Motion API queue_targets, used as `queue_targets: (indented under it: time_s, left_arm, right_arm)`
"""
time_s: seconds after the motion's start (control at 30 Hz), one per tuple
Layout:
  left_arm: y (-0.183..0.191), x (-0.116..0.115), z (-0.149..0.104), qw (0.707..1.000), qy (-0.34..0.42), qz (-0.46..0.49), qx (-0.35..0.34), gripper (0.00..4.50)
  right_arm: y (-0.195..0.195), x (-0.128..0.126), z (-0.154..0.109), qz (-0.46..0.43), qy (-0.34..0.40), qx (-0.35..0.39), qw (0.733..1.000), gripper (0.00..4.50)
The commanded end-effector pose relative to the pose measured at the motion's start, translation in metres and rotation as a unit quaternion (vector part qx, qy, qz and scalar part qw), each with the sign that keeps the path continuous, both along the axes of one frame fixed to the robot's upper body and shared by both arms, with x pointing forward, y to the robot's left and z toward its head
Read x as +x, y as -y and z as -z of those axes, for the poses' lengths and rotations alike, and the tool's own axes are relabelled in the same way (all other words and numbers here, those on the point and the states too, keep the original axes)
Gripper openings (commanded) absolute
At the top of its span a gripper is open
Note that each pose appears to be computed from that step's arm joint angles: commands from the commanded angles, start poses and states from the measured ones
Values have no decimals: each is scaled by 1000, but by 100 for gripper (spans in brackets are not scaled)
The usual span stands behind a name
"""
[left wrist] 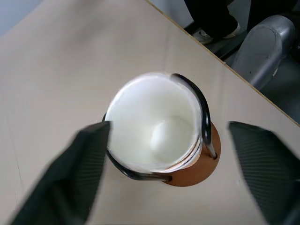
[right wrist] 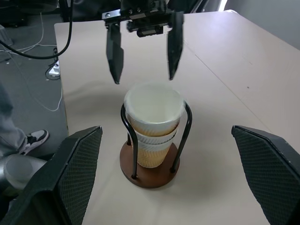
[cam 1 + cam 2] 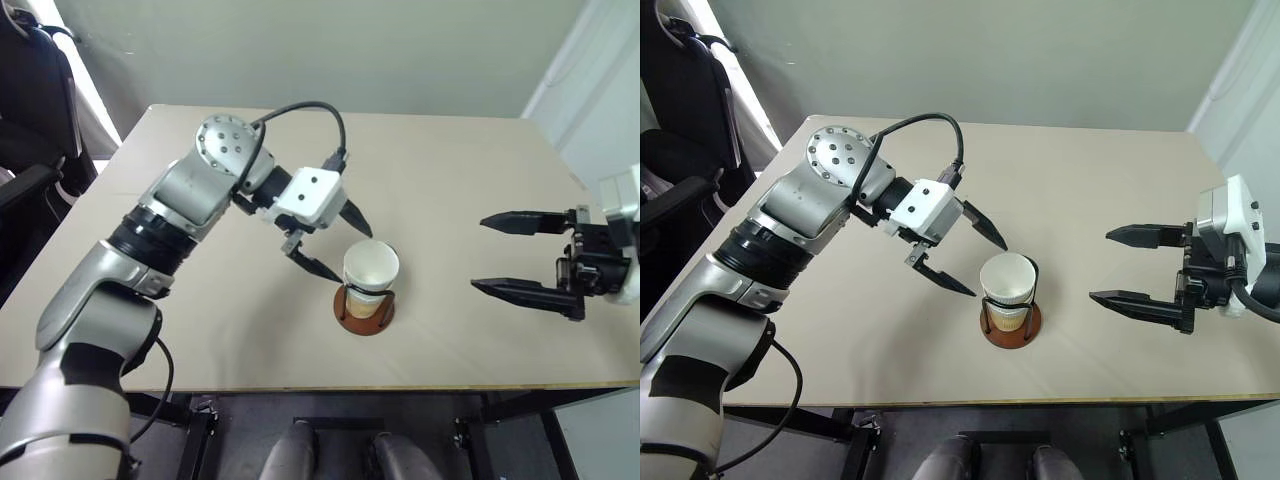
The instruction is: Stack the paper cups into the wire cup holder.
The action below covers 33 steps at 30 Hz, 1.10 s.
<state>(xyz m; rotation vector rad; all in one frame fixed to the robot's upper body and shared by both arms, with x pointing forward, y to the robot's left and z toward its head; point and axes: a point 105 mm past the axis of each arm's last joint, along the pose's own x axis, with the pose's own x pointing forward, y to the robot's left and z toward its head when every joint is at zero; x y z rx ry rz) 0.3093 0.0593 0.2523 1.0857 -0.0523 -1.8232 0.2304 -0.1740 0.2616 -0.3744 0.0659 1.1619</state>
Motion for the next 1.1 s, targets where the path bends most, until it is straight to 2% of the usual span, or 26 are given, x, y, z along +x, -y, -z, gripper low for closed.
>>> queue_targets:
  time_s: [0.03,0.2,0.3,0.4,0.57,0.77,0.83,1.1]
  left_arm:
    - [-5,-8,-18,1000,-7,7,-29,446]
    - [-32,-10,-34,992,-59,-67,-91,446]
    - [-72,-6,-12,980,-93,-155,-83,446]
    - [-99,-4,8,959,-120,-236,-106,446]
    - [-138,-2,13,909,-135,-338,-202,446]
    - [-156,-11,11,872,-149,-380,-268,446]
    - [-164,-11,14,865,-135,-398,-272,446]
    - [-172,-24,21,848,-162,-432,-262,446]
  right_arm:
    - [-2,-1,-7,-10,16,-3,1000,450]
    - [0,2,-2,-20,-4,0,1000,450]
    - [10,6,8,-14,-34,-4,999,450]
    - [23,11,15,0,-49,-7,999,450]
    - [50,21,14,36,-28,-13,999,450]
    - [80,33,3,55,-4,-12,998,450]
    - [84,35,2,51,-4,-10,999,450]
    - [74,42,14,20,-41,-7,999,450]
